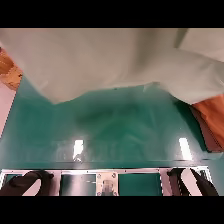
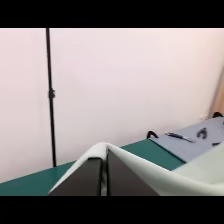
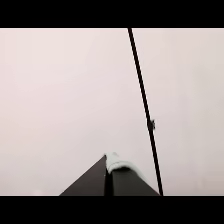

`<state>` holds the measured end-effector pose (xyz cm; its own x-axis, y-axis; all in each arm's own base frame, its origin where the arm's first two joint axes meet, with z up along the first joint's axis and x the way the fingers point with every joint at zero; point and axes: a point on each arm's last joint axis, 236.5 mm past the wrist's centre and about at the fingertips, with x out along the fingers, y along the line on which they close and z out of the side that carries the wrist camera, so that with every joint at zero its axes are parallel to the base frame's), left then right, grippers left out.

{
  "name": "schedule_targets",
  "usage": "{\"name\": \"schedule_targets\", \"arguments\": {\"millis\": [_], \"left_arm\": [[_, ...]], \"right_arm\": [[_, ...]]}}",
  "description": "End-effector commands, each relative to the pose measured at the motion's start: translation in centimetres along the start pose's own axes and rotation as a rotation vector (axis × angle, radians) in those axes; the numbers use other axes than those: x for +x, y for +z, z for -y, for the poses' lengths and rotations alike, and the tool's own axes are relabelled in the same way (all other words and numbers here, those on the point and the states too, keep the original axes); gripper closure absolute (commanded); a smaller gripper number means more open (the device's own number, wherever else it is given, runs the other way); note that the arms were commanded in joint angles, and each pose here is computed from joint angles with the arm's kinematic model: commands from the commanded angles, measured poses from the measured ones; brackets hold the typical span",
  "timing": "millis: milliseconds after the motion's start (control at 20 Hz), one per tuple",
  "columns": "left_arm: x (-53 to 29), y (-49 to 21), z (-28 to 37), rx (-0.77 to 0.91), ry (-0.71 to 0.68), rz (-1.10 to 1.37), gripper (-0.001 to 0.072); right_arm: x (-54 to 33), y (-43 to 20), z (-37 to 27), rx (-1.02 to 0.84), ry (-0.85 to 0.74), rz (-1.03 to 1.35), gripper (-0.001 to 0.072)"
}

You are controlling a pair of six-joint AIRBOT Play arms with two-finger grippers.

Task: Fold the shirts.

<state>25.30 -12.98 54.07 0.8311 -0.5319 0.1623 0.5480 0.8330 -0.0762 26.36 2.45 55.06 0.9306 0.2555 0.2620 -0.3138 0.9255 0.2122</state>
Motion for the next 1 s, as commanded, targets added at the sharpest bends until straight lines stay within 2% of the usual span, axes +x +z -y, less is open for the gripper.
{"name": "schedule_targets", "arguments": {"millis": [0, 150, 350, 650, 800, 950], "left_arm": [[-3.4, 1.8, -2.9, 0.094, 0.202, -0.023, 0.0677], [-2.9, -3.6, -8.2, 0.074, 0.375, -0.226, 0.0677], [2.6, -15.6, -13.3, -0.018, 0.394, -0.51, 0.0677], [13.4, -37.4, -17.6, -0.269, 0.247, -0.792, 0.0677], [18.0, -45.1, -18.8, -0.464, 0.22, -0.771, 0.0677], [20.8, -50.6, -19.5, -0.637, 0.203, -0.722, 0.0677]], "right_arm": [[-1.2, 2.5, -2.9, -0.061, 0.014, 0.062, 0.0697], [0.0, -1.5, 0.8, 0.041, -0.021, -0.037, 0.0697], [1.5, -10.9, 8.9, 0.231, -0.11, -0.194, 0.0697], [5.8, -33.5, 21.0, 0.443, -0.284, -0.446, 0.0697], [8.3, -44.2, 25.9, 0.535, -0.359, -0.6, 0.0697], [10.7, -51.9, 29.3, 0.644, -0.352, -0.708, 0.0697]]}}
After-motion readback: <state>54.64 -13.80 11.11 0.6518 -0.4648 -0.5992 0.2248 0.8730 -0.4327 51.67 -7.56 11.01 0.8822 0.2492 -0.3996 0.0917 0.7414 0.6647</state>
